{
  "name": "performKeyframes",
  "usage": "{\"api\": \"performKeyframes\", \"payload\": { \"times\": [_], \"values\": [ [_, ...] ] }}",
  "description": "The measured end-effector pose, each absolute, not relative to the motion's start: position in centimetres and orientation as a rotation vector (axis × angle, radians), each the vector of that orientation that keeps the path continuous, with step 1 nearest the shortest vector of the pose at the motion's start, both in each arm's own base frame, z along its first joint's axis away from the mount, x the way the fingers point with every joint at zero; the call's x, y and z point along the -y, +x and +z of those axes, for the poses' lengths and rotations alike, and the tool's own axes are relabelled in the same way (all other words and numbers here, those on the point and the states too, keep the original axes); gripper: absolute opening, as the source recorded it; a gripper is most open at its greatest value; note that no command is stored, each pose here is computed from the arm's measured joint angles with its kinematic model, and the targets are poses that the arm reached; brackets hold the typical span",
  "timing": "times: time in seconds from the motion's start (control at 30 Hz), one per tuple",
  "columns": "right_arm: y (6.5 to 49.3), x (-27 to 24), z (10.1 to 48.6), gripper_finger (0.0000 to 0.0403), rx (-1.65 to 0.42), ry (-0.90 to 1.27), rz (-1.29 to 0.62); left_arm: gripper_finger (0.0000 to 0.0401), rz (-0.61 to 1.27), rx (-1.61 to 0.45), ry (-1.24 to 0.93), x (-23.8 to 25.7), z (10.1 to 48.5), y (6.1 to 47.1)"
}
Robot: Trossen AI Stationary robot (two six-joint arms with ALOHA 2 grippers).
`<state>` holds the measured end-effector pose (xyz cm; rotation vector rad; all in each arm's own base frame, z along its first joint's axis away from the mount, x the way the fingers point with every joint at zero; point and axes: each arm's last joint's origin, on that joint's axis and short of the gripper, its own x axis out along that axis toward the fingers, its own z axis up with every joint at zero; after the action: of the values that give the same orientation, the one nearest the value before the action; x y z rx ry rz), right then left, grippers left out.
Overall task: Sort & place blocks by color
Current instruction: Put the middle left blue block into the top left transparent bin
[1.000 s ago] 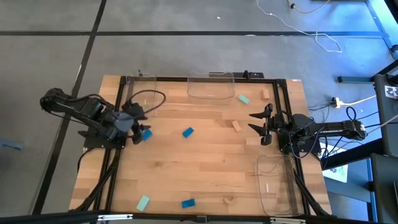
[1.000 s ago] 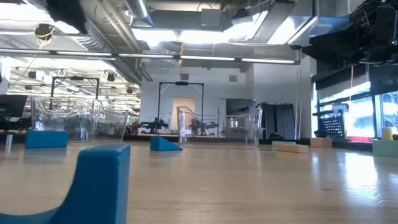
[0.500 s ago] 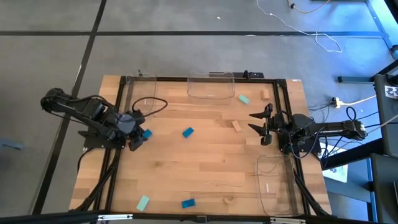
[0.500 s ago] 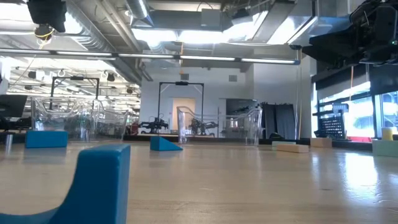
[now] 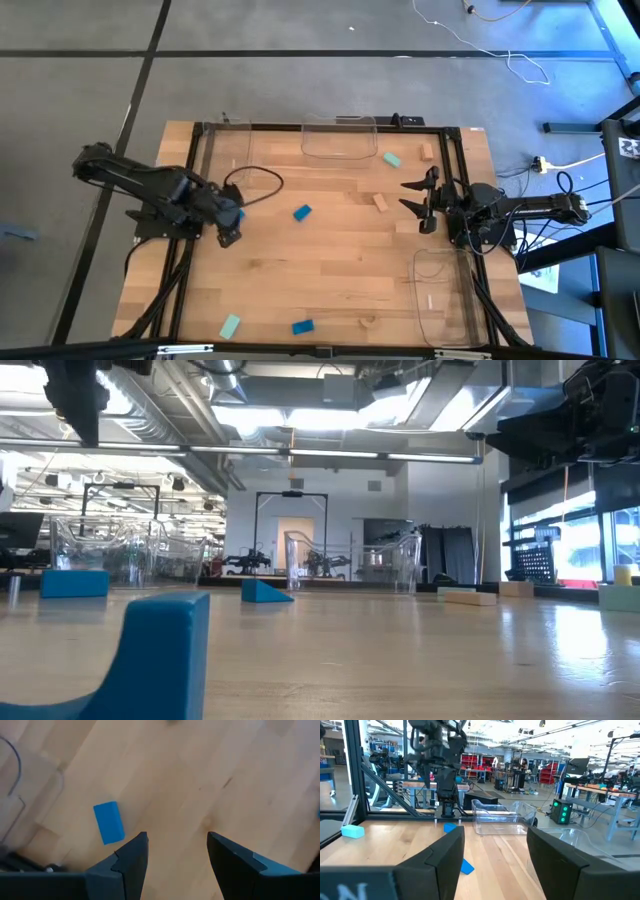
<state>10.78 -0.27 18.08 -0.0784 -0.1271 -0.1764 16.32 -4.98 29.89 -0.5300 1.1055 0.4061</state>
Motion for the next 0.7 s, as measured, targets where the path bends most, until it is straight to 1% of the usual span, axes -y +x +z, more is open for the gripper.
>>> {"api": "performKeyframes", "payload": {
  "times": [0.2,0.3,0.4,0.7],
  "values": [
    [10.8,0.3,18.1,0.0217,0.127,-0.081,-0.176,0.0195,0.656,-1.137,-0.732,5.5,27.5,19.3],
    [10.8,0.3,18.1,0.0217,0.128,-0.082,-0.176,0.0195,0.770,-1.166,-0.777,5.6,26.1,20.6],
    [10.8,0.3,18.1,0.0217,0.127,-0.082,-0.177,0.0195,0.844,-1.210,-0.762,5.4,24.6,21.7],
    [10.8,0.3,18.1,0.0217,0.128,-0.104,-0.178,0.0195,1.000,-1.359,-0.597,4.5,20.1,24.3]
  ]
}}
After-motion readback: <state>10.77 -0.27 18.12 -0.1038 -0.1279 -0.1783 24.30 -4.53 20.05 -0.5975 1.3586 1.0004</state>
